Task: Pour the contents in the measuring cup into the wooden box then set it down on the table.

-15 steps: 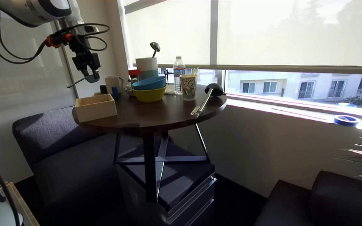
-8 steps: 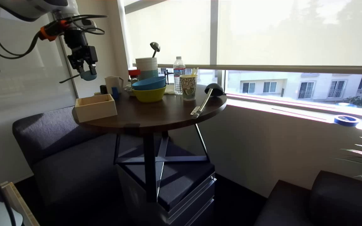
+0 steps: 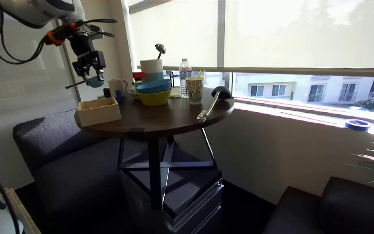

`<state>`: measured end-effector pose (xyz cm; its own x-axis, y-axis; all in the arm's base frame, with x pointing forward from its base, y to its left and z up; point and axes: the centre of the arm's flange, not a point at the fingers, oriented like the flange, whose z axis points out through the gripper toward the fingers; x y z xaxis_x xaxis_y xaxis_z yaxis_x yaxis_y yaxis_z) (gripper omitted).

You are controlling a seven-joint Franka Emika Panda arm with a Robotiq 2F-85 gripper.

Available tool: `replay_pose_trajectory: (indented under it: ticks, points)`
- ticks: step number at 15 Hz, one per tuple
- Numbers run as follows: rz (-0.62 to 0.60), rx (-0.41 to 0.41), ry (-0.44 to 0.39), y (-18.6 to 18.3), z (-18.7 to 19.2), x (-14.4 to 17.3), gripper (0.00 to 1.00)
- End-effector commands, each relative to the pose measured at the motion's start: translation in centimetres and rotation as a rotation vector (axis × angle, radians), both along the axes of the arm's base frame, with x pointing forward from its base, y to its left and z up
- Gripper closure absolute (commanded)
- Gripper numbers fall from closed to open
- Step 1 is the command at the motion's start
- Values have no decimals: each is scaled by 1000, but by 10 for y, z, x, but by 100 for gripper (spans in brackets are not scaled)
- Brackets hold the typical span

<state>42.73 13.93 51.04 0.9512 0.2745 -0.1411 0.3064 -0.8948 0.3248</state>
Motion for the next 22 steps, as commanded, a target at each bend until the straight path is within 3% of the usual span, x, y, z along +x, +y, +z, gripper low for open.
replay_pose_trajectory:
  ticks: [1,2,3,10,14,22]
  points:
    - [-1,3,-5,-1,0,1,34]
    - [-2,5,-8,-2,0,1,34]
    - [-2,6,-8,-2,0,1,59]
    - [87,-180,104,11,-25,-4,59]
    - [102,-310,130,18,-36,-8,59]
    - [113,-477,140,31,-56,-12,59]
